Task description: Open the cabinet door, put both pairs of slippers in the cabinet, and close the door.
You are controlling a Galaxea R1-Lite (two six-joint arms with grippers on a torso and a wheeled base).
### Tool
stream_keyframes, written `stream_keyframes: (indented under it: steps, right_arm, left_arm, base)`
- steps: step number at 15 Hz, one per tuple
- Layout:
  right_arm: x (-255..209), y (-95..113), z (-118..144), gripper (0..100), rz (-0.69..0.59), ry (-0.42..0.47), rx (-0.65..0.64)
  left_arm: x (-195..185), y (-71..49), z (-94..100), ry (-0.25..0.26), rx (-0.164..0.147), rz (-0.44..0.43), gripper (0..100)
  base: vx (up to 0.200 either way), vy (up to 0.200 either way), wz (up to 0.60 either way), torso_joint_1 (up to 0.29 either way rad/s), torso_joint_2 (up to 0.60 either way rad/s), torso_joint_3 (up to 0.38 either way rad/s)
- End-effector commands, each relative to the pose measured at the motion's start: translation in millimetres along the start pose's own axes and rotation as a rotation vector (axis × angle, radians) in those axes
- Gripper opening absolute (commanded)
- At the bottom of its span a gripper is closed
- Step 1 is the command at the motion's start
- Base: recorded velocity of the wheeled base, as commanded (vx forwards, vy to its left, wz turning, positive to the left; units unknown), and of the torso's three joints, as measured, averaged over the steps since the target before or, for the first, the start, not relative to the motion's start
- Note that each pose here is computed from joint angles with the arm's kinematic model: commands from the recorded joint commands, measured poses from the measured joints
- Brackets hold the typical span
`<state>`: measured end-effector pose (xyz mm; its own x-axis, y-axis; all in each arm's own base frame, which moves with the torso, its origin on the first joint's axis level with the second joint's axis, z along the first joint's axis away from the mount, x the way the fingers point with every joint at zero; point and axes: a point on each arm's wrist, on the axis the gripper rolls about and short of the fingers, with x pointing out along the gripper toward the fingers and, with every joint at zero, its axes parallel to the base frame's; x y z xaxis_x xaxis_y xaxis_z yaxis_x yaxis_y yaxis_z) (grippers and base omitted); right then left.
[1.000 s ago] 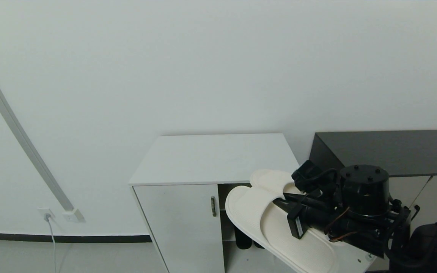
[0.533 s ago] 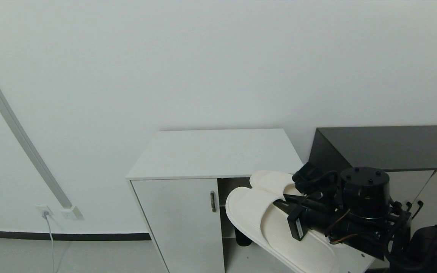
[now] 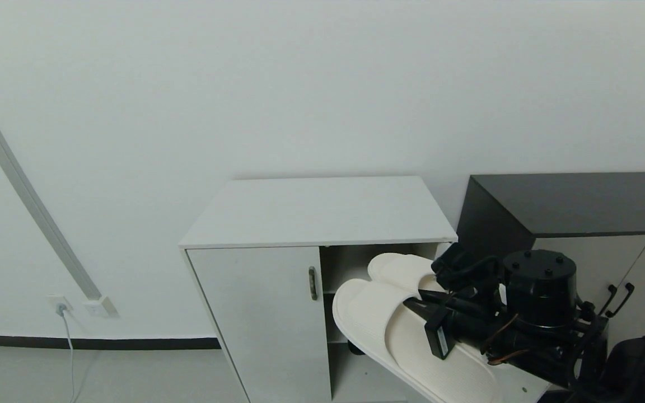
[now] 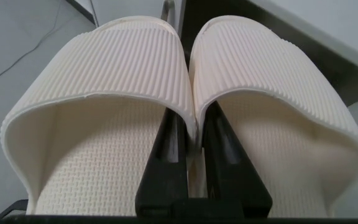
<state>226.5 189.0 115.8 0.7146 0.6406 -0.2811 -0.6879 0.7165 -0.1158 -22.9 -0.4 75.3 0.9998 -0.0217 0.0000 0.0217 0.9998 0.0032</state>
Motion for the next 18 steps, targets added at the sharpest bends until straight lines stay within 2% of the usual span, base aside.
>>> stream_keyframes:
  steps: [1,18]
  right_arm:
    - [1.7,0.5,-2.6,0,0.002,0.009,0.0]
    - [1.1,3.9,-7.6,0,0.013,0.026,-0.017]
  left_arm:
    - [0.1,0.0,0.0,0.002,0.0,0.0,0]
    - [0.1,0.0,0.0,0.002,-0.002,0.0,0]
  base:
    - [0.0,0.0,0.0,-0.212,0.51,0.29]
    - [0.0,0.0,0.0,-0.193,0.52,0.318]
